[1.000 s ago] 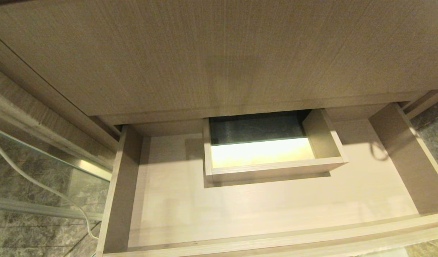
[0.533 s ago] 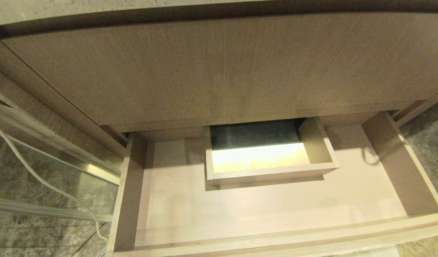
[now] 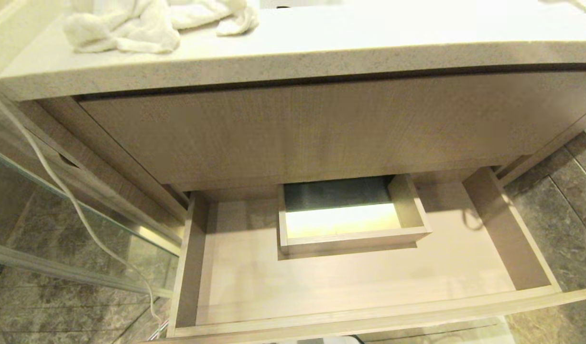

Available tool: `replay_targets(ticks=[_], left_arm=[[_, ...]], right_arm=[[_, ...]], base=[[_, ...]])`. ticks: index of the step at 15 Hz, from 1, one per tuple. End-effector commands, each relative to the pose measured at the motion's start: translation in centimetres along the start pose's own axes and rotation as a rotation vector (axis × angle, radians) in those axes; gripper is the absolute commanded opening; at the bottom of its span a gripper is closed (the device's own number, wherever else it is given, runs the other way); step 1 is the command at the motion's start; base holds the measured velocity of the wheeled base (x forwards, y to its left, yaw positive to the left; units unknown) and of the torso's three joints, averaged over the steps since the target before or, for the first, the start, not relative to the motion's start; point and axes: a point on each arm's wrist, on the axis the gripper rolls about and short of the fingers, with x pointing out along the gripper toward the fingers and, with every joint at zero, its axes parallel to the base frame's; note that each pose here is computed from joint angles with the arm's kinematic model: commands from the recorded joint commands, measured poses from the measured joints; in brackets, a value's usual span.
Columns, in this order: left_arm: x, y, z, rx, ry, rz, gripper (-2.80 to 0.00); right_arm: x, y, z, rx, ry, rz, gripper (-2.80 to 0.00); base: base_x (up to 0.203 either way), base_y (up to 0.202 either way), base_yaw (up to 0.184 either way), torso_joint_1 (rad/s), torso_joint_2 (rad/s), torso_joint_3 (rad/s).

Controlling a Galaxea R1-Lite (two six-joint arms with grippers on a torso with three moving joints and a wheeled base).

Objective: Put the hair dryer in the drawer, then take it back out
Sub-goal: Pick up the hairdryer

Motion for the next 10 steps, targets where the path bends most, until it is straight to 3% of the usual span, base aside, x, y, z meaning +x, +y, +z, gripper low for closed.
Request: replay_targets(ticks=[1,4,10], left_arm=[[0.01,0.0,-0.03,0.0,0.001,0.0,-2.8],[0.01,0.0,-0.04,0.0,0.001,0.0,-2.8],[0.01,0.0,-0.04,0.0,0.001,0.0,-2.8]], right_arm=[[0.01,0.0,-0.04,0.001,0.001,0.001,-2.8],[0.01,0.0,-0.04,-0.001,0.001,0.002,-2.8],[0.0,0.0,-0.04,0.002,0.0,0.001,-2.8]], base=[[0.0,0.0,0.0,0.378,-0.48,-0.232],[0.0,0.0,0.0,0.407,-0.49,-0.243],[0.0,0.0,0.0,0.286,-0.53,-0.249]])
